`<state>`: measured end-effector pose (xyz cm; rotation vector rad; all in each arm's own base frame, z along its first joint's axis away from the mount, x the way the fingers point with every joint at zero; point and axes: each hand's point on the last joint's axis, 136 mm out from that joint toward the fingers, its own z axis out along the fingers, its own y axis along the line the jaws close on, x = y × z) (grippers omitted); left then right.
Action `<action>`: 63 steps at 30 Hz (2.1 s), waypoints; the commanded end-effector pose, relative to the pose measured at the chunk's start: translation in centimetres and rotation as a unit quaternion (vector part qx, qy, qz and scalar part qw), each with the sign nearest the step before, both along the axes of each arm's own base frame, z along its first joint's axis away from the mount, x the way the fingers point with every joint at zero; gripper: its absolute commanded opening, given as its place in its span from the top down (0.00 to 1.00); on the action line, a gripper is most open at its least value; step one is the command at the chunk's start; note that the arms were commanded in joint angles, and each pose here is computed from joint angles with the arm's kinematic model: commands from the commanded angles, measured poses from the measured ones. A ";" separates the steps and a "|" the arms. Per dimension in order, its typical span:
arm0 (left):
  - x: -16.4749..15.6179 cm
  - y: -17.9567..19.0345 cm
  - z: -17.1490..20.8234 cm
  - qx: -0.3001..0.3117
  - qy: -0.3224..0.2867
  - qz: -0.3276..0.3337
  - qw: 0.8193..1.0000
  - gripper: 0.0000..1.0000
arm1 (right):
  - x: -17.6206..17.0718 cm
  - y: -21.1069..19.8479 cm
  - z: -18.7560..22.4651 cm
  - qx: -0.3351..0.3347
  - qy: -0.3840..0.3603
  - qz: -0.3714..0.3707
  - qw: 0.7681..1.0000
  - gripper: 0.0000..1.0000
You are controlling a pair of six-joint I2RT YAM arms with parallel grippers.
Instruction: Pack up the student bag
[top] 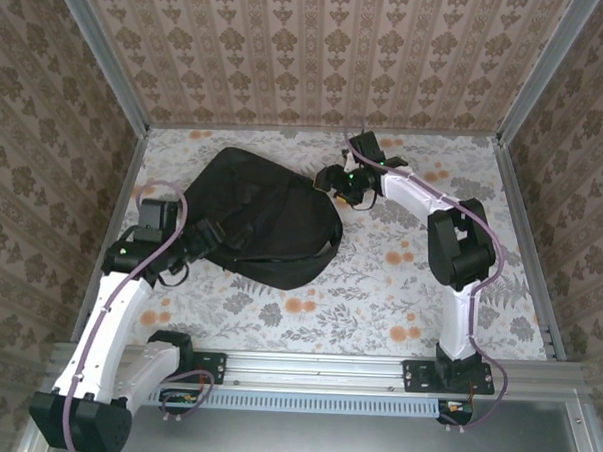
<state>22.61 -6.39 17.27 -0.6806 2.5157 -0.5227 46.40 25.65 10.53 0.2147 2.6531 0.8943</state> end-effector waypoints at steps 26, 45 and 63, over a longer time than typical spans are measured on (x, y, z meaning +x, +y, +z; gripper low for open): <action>15.1 -15.2 -0.1 -0.093 -0.017 -0.169 0.981 0.09 | -7.7 -10.8 -2.5 -0.018 0.023 -0.158 0.987 0.92; 8.9 -11.8 1.4 -0.022 -0.064 -0.249 0.966 0.13 | -11.2 -9.8 8.8 -0.128 -0.135 -0.052 0.981 0.51; 8.7 -12.7 -3.2 0.009 -0.049 -0.337 0.940 0.24 | -12.6 -3.2 12.8 -0.021 -0.159 0.050 0.986 0.54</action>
